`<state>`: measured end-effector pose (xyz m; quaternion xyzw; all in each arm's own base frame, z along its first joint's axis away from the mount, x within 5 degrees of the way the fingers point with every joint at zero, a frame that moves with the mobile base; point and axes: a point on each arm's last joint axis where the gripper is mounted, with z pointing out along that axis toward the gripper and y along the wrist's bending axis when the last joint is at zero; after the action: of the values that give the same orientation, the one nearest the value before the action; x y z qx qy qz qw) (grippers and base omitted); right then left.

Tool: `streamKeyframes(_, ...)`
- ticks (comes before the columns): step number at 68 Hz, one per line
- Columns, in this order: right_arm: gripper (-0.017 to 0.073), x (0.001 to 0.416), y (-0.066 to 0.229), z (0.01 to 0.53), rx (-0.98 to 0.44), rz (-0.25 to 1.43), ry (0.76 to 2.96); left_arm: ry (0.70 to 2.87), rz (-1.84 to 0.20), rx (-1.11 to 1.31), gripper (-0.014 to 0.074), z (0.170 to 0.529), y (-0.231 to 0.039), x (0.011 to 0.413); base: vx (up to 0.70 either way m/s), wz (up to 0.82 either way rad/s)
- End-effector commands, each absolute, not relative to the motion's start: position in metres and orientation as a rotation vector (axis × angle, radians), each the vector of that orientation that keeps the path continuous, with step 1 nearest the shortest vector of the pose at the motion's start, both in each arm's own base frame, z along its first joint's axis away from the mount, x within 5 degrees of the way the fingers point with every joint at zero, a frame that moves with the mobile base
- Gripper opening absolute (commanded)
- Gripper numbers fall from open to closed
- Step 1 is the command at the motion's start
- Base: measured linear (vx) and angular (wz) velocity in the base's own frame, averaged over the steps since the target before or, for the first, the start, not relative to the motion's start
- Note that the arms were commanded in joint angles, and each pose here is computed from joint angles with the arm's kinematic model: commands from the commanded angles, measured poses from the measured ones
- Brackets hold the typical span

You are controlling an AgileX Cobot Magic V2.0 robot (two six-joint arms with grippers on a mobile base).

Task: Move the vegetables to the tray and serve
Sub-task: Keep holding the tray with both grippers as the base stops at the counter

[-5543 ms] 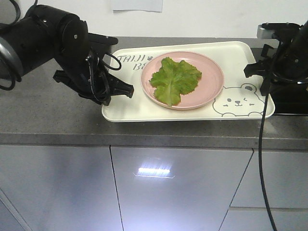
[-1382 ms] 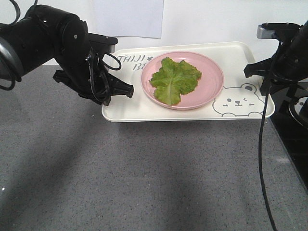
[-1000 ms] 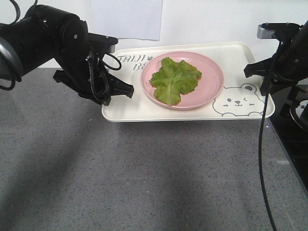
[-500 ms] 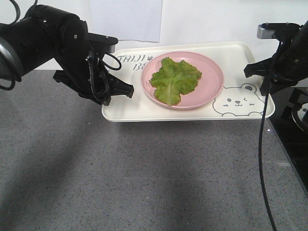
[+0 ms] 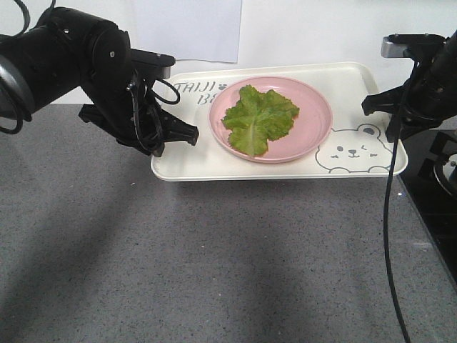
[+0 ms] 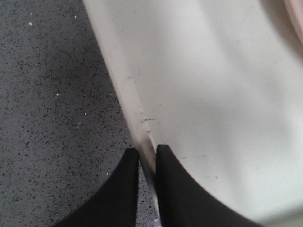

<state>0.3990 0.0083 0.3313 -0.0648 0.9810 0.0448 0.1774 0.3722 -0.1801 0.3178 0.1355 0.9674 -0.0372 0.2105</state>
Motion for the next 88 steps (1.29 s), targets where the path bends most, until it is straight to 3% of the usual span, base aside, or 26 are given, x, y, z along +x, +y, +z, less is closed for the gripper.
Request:
streamKeyframes(1, -0.001, 0.3862, 0.0202, 0.3616, -0.234, 0.215, 2.688, 2.512, -0.265, 0.394, -0.0006, 0.3612, -0.1909, 0.3601, 0.0, 0.0)
streamKeyframes(88, -0.001, 0.3862, 0.0202, 0.3616, -0.234, 0.215, 2.688, 2.512, -0.265, 0.394, -0.0006, 0.3612, -0.1909, 0.3601, 0.0, 0.0)
